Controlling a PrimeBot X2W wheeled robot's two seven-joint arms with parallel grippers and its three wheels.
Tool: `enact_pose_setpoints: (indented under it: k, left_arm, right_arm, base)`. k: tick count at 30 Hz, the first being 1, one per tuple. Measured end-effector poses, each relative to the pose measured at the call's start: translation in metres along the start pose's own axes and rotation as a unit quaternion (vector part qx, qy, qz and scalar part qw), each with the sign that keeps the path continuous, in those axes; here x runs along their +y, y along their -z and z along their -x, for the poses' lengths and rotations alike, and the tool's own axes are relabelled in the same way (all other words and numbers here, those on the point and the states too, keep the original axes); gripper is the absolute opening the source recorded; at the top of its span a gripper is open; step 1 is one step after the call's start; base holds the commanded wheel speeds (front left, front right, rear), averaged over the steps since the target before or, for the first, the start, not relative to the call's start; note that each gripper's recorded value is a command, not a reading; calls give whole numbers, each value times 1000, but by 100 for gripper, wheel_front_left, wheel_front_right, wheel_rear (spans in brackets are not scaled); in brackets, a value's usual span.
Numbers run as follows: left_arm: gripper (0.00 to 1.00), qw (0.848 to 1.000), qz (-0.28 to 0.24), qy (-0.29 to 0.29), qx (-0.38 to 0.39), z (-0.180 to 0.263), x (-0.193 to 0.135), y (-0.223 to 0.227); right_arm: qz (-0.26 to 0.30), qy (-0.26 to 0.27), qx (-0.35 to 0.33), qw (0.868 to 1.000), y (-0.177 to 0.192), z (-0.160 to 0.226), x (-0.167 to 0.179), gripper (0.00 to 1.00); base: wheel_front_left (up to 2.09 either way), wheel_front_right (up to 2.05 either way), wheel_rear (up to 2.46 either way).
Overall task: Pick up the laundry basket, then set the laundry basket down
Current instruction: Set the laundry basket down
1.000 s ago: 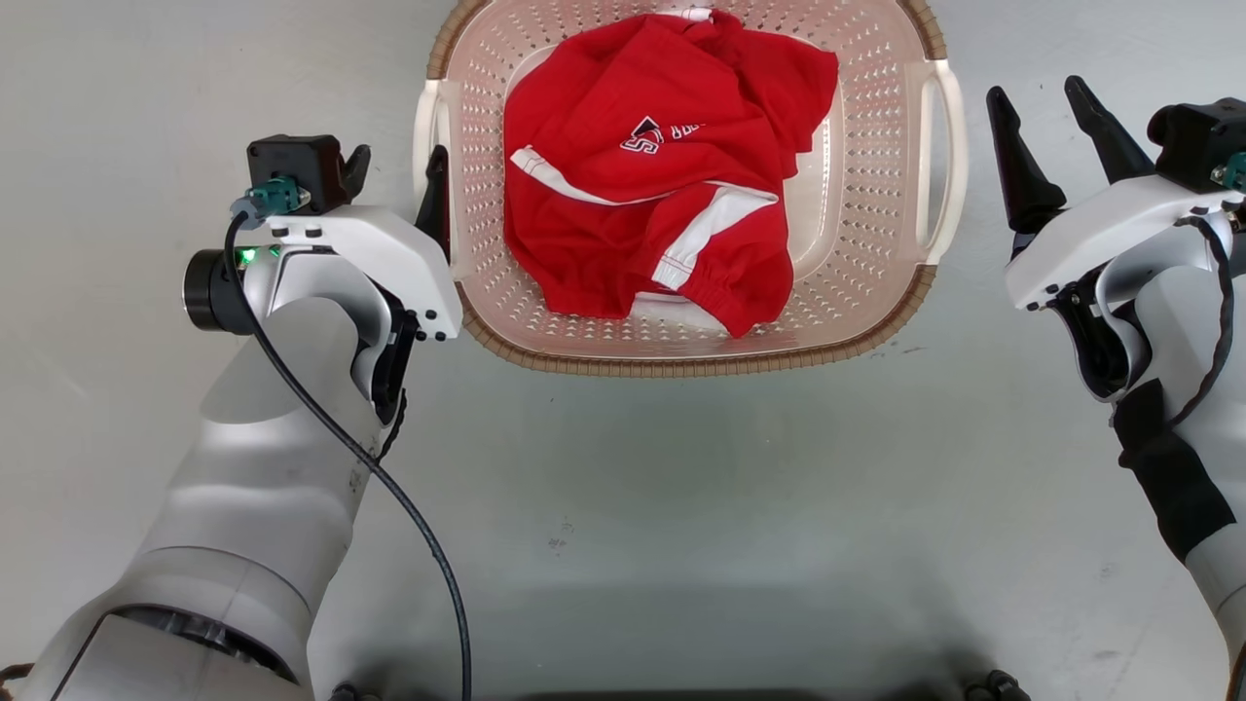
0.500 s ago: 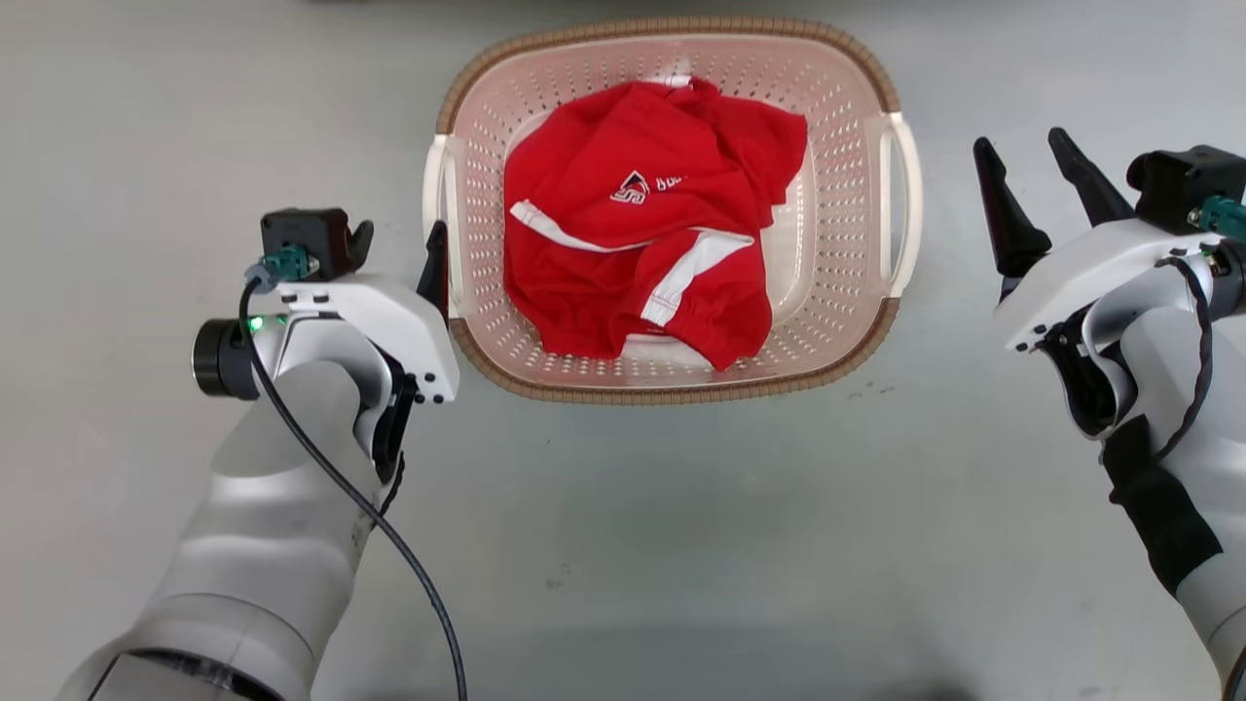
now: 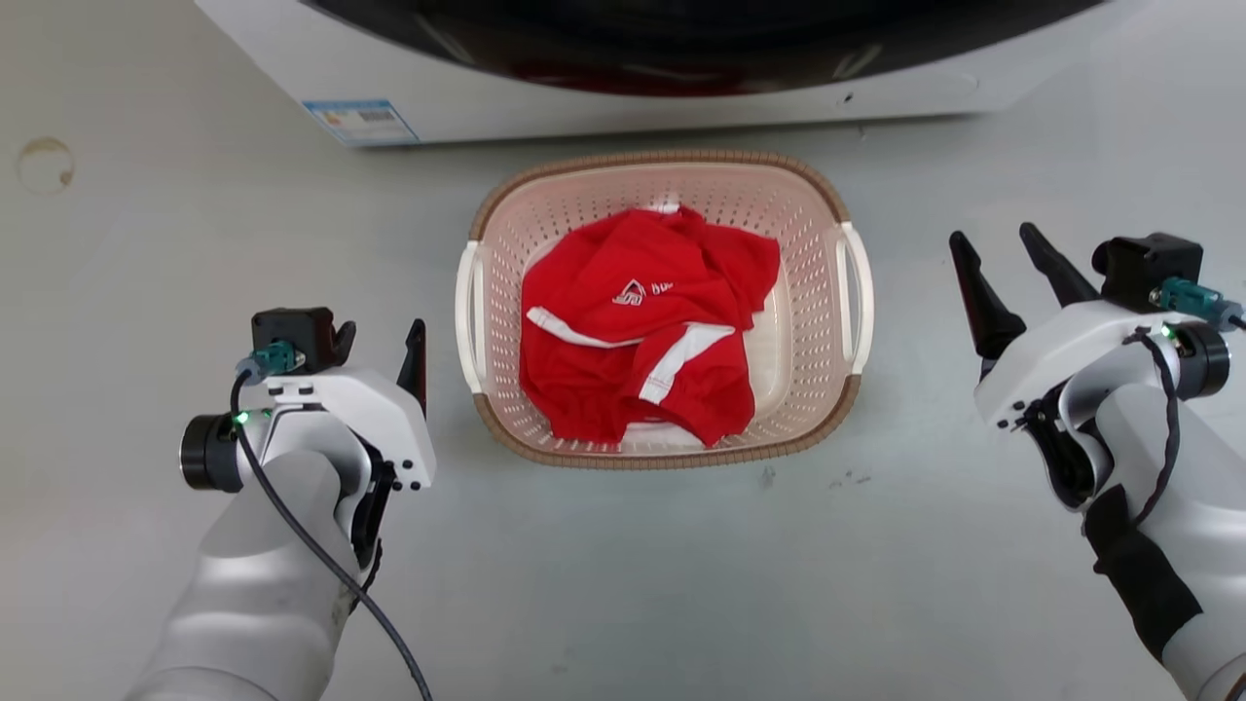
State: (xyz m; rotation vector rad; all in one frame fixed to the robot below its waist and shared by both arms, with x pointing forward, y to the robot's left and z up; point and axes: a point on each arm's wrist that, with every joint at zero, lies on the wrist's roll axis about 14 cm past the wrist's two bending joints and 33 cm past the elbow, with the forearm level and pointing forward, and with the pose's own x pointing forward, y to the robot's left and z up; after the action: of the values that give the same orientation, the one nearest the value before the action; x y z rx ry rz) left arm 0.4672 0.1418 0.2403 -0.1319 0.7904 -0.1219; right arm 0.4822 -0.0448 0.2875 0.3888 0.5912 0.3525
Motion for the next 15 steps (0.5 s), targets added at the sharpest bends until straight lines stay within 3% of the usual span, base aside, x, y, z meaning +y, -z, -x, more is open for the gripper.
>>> enact_pose_setpoints:
  k: [15]
  left_arm:
    - [100,997,-4,-13,-74,49,8,-37]
  right_arm:
    - [14,-24,-62,998,-43,37,31,100]
  base:
    - [0,0,0]
